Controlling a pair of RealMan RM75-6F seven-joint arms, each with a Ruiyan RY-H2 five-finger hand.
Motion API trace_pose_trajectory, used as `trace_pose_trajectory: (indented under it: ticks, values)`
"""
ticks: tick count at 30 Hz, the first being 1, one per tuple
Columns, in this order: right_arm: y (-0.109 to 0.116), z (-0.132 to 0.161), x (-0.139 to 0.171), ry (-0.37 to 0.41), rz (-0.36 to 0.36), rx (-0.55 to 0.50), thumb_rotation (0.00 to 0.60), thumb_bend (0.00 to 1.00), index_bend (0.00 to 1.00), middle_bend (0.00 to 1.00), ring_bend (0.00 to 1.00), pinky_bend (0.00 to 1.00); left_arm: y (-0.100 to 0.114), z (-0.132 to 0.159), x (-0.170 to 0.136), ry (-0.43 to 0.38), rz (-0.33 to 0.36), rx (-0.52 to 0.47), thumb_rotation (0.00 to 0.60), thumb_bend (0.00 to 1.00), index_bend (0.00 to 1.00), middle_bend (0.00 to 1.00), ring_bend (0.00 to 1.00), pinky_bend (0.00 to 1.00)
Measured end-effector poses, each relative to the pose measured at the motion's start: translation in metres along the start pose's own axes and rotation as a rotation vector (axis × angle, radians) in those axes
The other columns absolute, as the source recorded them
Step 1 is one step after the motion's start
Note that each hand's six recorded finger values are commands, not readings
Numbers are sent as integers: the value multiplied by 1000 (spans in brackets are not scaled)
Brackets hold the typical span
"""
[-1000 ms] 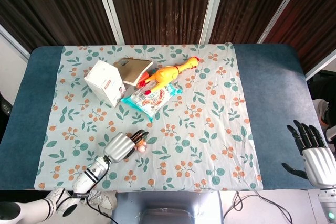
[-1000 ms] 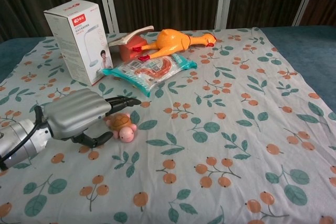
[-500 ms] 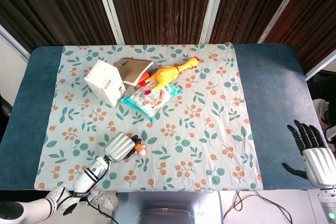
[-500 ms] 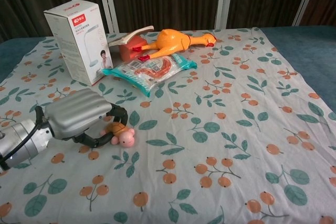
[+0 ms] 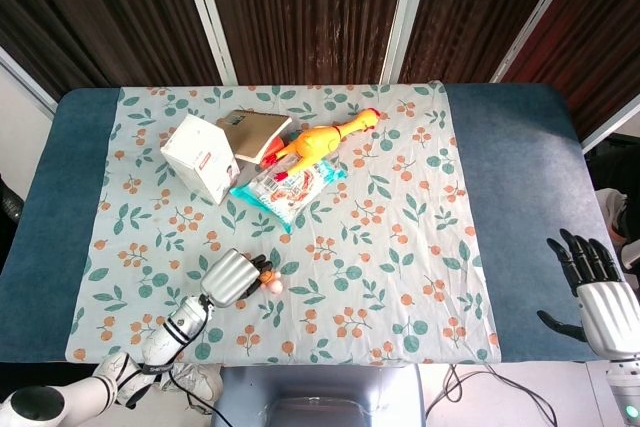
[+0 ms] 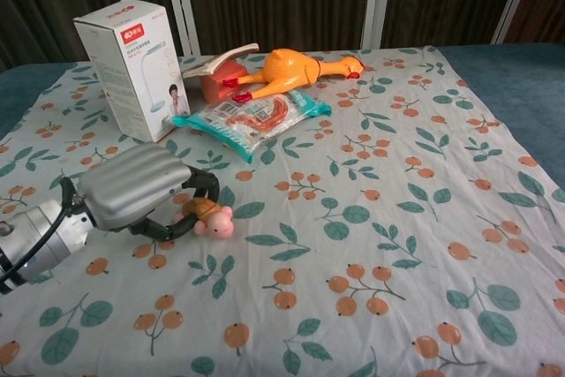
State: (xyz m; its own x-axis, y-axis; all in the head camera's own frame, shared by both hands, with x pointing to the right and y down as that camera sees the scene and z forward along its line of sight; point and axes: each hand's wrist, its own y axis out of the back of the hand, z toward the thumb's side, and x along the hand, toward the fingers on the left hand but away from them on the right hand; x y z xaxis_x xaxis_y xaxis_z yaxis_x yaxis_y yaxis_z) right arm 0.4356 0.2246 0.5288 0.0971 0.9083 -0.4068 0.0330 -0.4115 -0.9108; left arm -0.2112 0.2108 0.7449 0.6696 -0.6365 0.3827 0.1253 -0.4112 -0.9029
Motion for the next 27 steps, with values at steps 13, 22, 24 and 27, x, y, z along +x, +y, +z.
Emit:
trace_pose_trajectory:
  ticks: [13,22,24,27]
  values:
    - [0,1,2,3,3,-3,600,202,0,0,0,0,0,4,-3,-15,-64,-14,600,425,0,20,906,1000]
    - [-2,5,4,24,12,2,600,203,0,0,0,0,32,5,-22,3,-12,42,600,421,0,5,820,999]
    - [-3,6,4,28,15,3,600,202,0,0,0,0,47,2,-32,22,16,61,600,420,0,6,746,976]
    - [-4,8,6,34,15,6,600,202,0,0,0,0,74,-8,-55,76,63,93,600,421,0,16,471,779]
